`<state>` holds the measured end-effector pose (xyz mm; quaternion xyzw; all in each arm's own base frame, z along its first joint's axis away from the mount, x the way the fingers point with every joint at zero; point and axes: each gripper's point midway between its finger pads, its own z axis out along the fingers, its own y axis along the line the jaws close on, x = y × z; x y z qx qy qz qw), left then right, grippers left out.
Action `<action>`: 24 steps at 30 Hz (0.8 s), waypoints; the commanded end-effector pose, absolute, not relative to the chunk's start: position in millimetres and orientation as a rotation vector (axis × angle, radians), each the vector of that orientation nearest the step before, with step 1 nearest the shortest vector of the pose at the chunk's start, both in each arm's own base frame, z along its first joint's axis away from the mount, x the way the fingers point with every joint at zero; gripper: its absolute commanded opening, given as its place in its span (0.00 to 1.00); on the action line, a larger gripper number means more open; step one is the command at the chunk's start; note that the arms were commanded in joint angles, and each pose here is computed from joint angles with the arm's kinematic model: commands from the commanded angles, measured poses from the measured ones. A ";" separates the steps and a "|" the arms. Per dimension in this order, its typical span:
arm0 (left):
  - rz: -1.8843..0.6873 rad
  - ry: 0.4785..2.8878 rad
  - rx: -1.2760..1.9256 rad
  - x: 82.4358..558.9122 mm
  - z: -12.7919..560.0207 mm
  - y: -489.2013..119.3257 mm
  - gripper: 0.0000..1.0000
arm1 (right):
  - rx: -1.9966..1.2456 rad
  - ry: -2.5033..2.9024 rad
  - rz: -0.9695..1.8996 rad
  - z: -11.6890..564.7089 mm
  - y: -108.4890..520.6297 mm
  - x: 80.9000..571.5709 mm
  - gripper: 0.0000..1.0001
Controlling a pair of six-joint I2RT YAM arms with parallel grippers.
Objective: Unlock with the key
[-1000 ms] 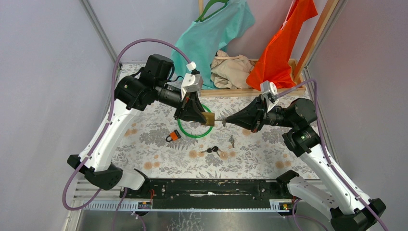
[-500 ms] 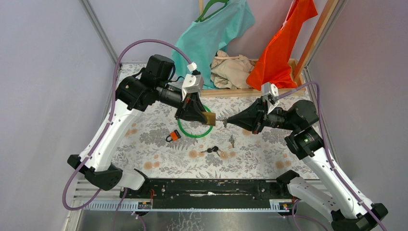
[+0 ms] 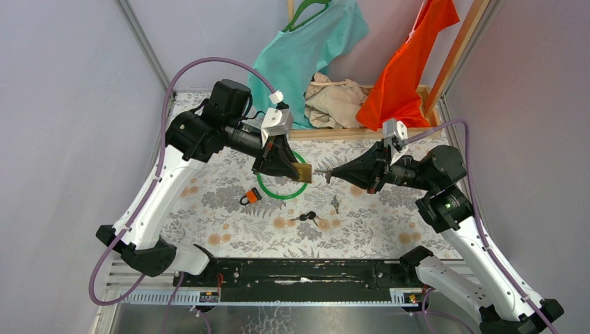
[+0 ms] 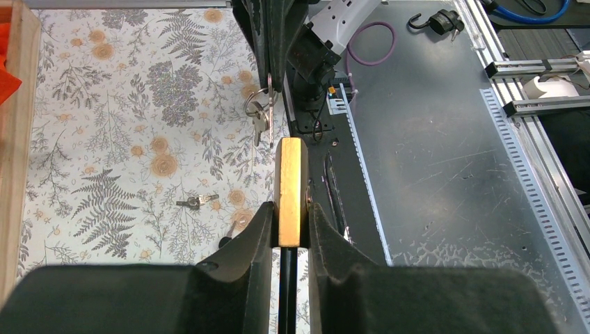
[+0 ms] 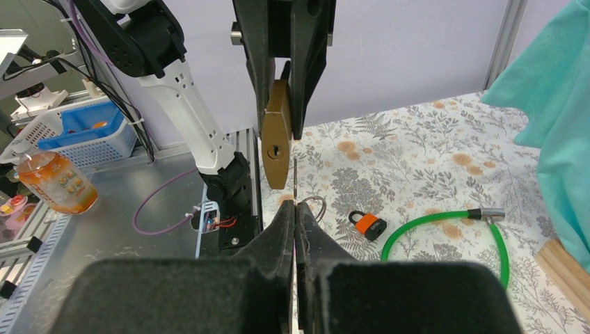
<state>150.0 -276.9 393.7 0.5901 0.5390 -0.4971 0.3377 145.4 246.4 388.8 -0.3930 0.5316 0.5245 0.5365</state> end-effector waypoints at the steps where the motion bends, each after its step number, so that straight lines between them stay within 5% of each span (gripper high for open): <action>1: -1.297 1.251 1.556 142.1 415.5 -279.6 0.00 | -0.957 1.136 1.229 421.3 242.5 133.9 0.00; 24: -1.304 1.246 1.552 141.7 420.5 -280.9 0.00 | -0.974 1.152 1.272 412.2 249.4 138.3 0.00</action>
